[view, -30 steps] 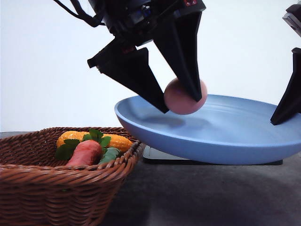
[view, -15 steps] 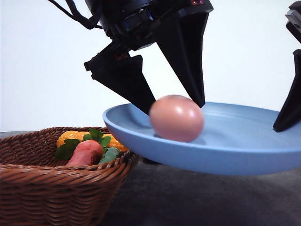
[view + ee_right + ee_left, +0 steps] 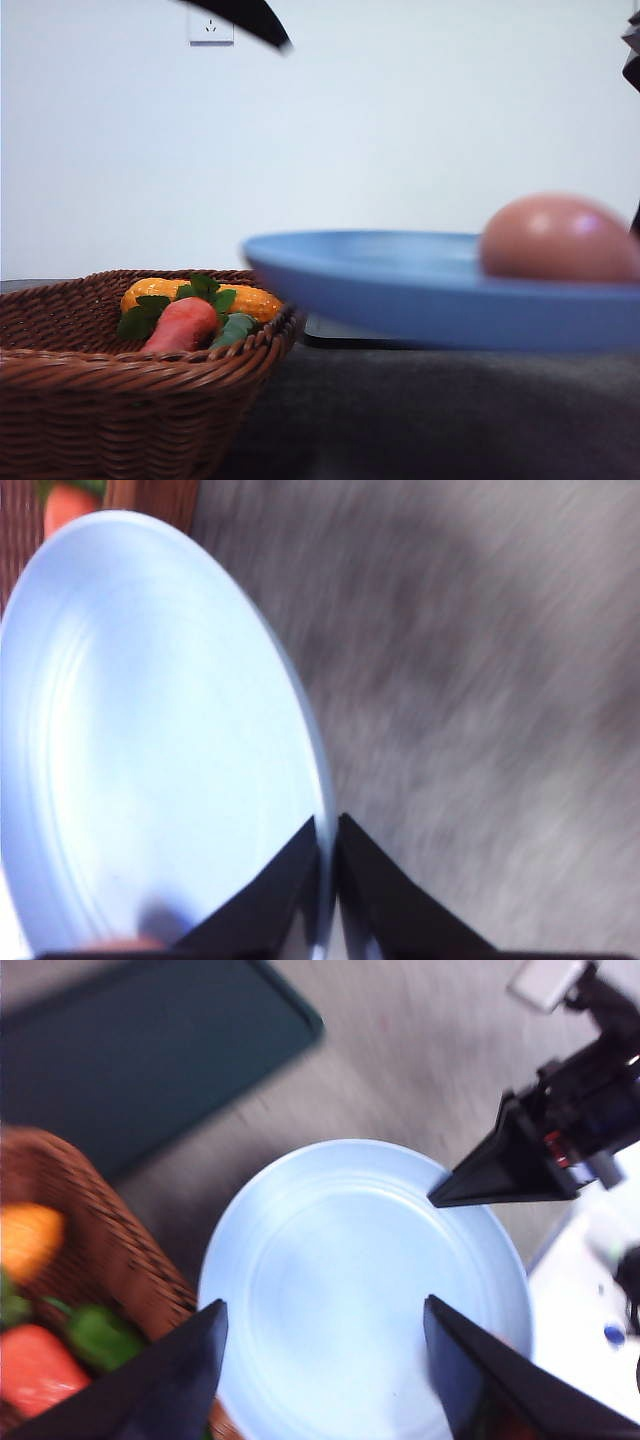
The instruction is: Transfer egg from basket to plate and serve
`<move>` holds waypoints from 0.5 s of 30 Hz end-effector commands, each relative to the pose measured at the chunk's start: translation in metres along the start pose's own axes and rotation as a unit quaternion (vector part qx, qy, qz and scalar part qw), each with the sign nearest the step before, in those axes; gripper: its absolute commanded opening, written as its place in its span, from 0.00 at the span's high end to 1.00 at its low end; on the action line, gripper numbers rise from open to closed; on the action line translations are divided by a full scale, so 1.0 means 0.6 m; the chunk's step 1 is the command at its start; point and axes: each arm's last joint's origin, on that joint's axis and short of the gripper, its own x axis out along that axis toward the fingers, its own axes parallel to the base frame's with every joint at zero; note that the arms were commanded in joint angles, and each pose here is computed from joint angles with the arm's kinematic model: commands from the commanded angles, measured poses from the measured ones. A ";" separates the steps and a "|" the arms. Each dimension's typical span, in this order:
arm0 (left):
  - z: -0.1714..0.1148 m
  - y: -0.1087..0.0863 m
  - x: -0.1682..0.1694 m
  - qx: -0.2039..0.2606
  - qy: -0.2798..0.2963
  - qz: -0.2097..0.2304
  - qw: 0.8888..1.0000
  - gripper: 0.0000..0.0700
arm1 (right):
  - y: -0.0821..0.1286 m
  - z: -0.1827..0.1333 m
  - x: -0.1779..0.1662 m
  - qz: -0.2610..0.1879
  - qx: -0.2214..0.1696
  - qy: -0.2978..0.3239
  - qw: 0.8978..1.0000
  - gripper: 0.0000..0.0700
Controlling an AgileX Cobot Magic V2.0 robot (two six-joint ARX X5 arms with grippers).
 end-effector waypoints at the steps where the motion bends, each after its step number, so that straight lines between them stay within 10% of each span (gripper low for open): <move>1: 0.007 -0.003 -0.028 0.006 -0.031 0.006 0.999 0.44 | 0.005 0.022 -0.006 -0.002 -0.015 -0.018 1.000 1.00; 15: -0.027 0.026 -0.168 0.012 -0.115 0.093 0.989 0.44 | -0.028 0.249 0.028 -0.043 0.010 -0.076 0.996 1.00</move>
